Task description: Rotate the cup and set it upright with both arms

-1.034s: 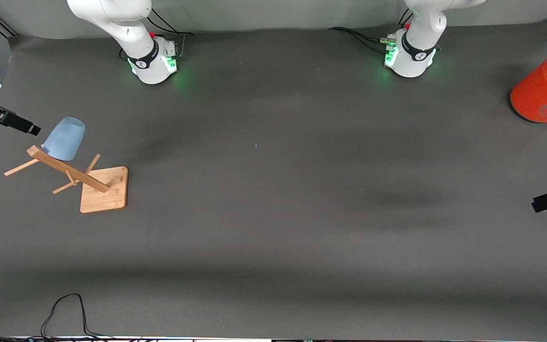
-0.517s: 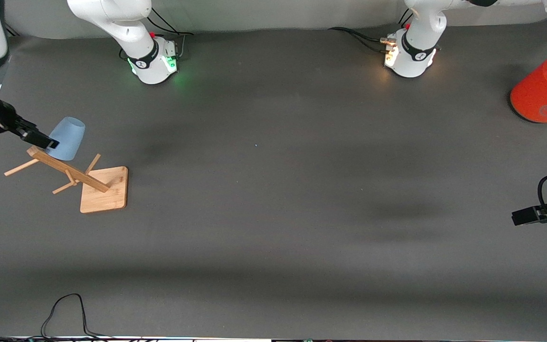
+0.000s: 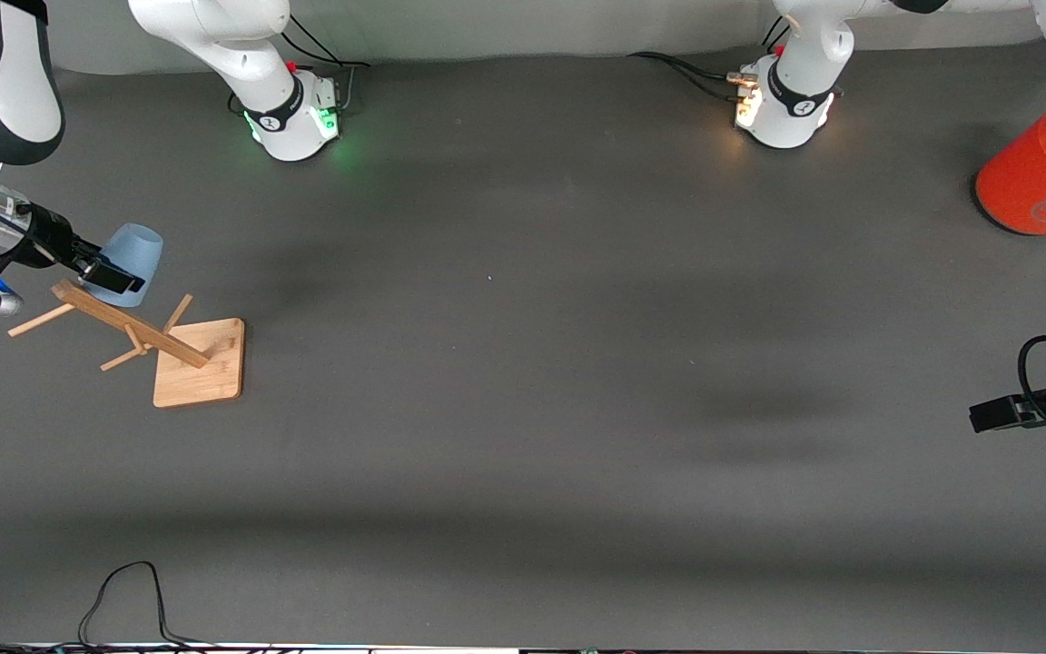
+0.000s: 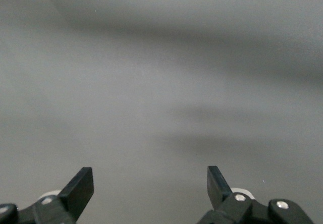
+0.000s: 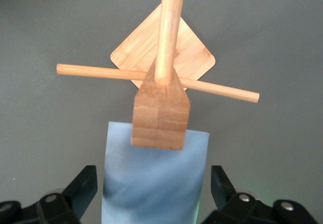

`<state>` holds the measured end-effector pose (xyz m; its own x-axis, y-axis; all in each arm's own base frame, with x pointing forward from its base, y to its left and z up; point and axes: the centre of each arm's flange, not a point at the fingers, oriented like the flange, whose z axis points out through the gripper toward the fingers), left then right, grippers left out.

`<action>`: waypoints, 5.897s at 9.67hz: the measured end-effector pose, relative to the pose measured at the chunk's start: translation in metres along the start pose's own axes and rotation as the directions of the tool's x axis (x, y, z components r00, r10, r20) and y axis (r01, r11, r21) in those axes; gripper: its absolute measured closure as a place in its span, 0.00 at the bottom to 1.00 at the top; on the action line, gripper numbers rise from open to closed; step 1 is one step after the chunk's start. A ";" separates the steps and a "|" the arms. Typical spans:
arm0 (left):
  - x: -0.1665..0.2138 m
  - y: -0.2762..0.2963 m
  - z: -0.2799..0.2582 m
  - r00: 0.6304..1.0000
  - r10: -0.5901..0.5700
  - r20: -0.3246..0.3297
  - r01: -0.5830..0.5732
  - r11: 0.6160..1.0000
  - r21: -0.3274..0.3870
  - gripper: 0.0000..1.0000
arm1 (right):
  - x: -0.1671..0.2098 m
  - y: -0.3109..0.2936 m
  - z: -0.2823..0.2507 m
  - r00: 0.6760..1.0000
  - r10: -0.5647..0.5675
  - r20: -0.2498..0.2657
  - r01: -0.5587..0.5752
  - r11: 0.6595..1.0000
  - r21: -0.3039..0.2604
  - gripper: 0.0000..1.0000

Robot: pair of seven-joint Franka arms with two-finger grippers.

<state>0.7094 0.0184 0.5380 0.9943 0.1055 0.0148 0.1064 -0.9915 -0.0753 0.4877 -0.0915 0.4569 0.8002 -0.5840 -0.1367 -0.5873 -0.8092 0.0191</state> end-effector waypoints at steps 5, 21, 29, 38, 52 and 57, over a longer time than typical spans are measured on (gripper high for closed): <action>0.000 0.002 0.000 1.000 0.003 0.000 -0.003 1.000 0.000 0.00 | -0.001 0.000 0.002 1.000 0.003 0.004 -0.003 1.000 0.001 0.18; 0.033 -0.011 0.043 0.995 -0.021 -0.093 0.020 1.000 -0.008 0.00 | -0.242 -0.232 -0.071 0.945 0.321 0.070 -0.325 0.944 0.058 0.18; 0.011 0.015 0.024 1.000 0.017 0.013 -0.016 0.999 -0.043 0.00 | -0.370 -0.511 0.105 0.800 0.600 -0.022 -0.598 0.800 0.048 0.18; 0.008 0.013 0.020 0.999 0.014 0.029 -0.013 0.998 -0.054 0.00 | -0.399 -0.551 0.284 0.703 0.689 -0.175 -0.689 0.721 0.072 0.18; 0.008 0.012 0.021 0.999 0.013 0.032 -0.011 0.998 -0.054 0.00 | -0.401 -0.553 0.218 0.677 0.718 -0.161 -0.717 0.693 0.078 0.00; 0.007 0.012 0.021 0.999 0.013 0.033 -0.011 0.998 -0.054 0.00 | -0.342 -0.494 0.053 0.775 0.618 -0.132 -0.630 0.770 -0.102 0.00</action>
<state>0.7182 0.0091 0.5165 0.9953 0.0953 -0.0187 0.0949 -0.9953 -0.0211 0.4978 0.5117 0.4419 0.2739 -0.9611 0.0361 -0.9439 -0.2614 0.2020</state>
